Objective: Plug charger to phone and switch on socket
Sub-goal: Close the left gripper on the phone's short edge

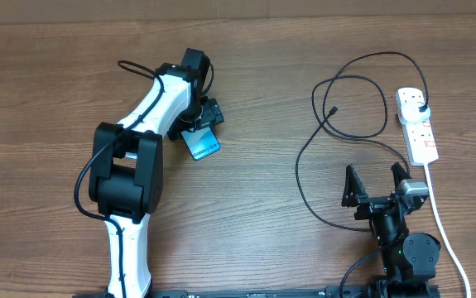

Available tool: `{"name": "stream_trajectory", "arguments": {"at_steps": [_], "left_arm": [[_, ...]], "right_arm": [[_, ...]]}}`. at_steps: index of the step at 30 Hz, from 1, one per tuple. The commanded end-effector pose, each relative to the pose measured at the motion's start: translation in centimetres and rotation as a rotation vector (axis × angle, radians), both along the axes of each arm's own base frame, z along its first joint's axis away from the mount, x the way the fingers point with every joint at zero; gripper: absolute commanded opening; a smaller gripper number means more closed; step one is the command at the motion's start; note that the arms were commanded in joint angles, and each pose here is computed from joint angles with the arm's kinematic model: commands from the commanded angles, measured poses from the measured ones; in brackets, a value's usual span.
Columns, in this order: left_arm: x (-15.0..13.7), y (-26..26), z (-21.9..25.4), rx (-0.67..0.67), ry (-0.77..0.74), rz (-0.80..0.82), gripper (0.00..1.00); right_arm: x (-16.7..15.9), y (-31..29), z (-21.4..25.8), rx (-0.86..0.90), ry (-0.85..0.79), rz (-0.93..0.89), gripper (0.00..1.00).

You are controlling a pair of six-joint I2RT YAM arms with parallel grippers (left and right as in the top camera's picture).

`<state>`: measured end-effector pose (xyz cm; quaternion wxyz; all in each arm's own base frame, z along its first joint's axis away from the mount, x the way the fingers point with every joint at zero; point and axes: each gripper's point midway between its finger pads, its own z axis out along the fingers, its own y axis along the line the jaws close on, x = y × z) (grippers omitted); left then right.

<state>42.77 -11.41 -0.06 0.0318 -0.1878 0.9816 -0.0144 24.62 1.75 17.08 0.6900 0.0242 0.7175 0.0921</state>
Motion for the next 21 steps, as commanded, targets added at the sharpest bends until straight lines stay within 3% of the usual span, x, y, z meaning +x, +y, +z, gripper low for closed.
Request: {"name": "stream_trajectory", "arguments": {"at_steps": [1,10,21], "left_arm": [[-2.3,0.3,-4.5,0.001,0.117,0.016,0.99],[-3.4,0.8,-4.5,0.024,0.162,0.174,1.0],[-3.6,0.2,-4.4,-0.007,0.178,0.209,1.0]], "right_arm": [[0.0,0.1,-0.4,0.002,0.005,0.001,1.0],[0.0,0.0,-0.4,0.002,0.005,0.001,1.0],[0.0,0.1,-0.4,0.002,0.005,0.001,1.0]]}}
